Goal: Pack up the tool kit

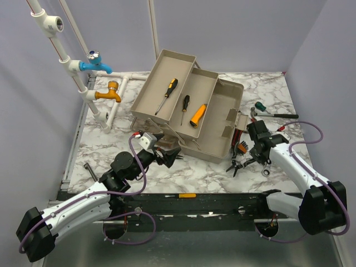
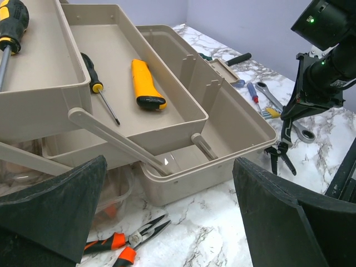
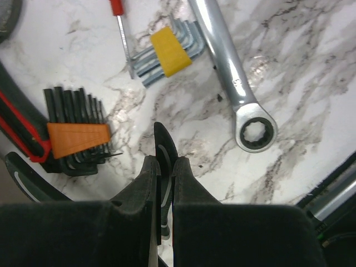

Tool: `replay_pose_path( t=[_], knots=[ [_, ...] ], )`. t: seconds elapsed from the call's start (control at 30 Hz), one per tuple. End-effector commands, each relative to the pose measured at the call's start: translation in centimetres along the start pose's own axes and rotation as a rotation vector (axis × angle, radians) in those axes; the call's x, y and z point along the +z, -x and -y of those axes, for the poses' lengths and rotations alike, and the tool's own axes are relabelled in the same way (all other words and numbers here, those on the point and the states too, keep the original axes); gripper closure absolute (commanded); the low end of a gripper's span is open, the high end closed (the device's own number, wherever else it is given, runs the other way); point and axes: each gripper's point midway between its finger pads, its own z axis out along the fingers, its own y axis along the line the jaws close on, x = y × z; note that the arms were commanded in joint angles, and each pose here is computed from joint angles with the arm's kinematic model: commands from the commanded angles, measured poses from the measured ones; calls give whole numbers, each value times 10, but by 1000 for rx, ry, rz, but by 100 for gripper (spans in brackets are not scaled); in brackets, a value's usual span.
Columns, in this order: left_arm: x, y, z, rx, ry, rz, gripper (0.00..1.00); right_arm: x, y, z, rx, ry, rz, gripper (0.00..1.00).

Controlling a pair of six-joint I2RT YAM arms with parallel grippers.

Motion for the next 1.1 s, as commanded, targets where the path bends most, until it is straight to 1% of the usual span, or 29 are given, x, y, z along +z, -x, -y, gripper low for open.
replay_pose_path(
  t=[0.0,0.2,0.3,0.5,0.57,0.67,0.77,0.83,0.97,1.07],
  knots=[
    [1,8,8,11,-42,24,1,-10,13,14,17,-76,38,99],
    [0,10,9,10,-45,29,1,-32,42,33,143,-126,159,99],
    [-1,10,9,9,-47,30,1,-47,58,33,186,-80,217,99],
    [-1,11,10,5,-50,27,1,-89,105,40,260,-20,377,99],
    [0,12,11,3,-54,25,1,-104,119,37,251,22,415,99],
    [-1,12,12,1,-55,26,1,-126,135,10,196,182,439,99],
    [-1,13,12,1,-55,28,1,-147,141,-24,134,383,434,99],
    [0,12,12,1,-55,26,1,-156,142,-42,130,473,425,99],
    [1,11,11,4,-53,21,1,-150,140,-65,158,477,362,99],
    [1,11,11,6,-53,18,1,-128,127,-92,138,439,254,99]
  ],
)
